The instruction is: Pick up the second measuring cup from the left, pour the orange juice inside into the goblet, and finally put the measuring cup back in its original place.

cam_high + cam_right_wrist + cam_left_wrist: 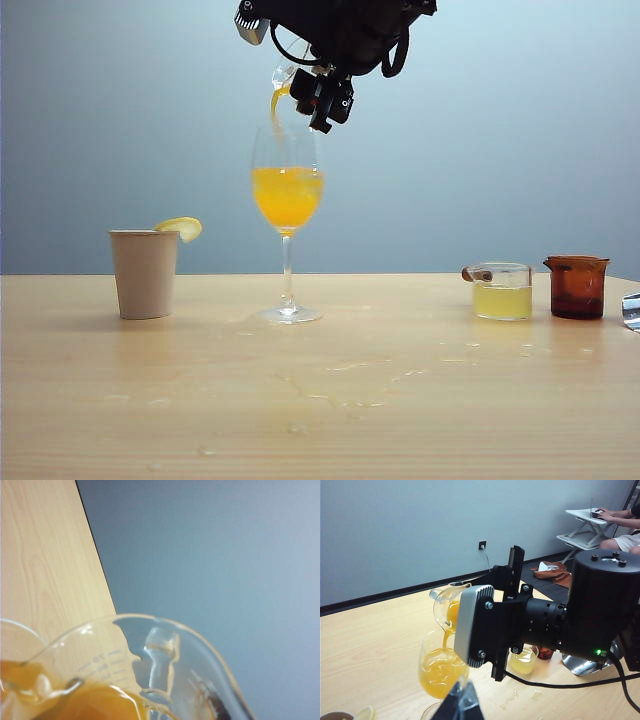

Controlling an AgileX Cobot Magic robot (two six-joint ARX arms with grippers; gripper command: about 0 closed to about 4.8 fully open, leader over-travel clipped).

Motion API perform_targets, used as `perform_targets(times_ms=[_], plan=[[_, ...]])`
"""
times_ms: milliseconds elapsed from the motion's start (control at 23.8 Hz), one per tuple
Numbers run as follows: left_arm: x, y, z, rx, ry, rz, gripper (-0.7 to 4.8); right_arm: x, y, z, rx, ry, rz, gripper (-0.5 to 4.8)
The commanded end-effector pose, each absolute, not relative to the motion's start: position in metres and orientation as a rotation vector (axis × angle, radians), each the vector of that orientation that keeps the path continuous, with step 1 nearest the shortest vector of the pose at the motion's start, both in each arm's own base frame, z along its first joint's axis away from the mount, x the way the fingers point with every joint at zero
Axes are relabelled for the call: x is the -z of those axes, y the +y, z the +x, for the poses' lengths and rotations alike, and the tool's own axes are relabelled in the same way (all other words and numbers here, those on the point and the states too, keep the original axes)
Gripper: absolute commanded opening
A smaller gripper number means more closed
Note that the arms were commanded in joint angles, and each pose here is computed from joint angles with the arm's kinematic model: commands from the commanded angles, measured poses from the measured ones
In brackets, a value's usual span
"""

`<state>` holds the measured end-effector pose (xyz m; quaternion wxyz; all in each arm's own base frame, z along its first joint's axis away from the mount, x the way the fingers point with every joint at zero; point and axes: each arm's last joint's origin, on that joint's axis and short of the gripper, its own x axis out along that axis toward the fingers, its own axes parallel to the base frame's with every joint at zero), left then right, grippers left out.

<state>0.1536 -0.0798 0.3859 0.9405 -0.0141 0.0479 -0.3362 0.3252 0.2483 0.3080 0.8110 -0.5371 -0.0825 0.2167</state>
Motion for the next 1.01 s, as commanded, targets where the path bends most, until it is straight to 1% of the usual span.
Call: perform_targets(times_ms=[42, 1010], plan=[[-0.3881, -0.0796, 0.1528, 0.688, 0.083, -0.026, -0.06, -0.3151, 0.2489, 0.3243, -0.443, -0.214, -1.15, 2.78], [-0.3877, -0.0797, 0.1529, 0.688, 0.087, -0.026, -0.06, -0.3151, 0.2492, 0.3241, -0.434, -0.248, -1.282, 2.78]])
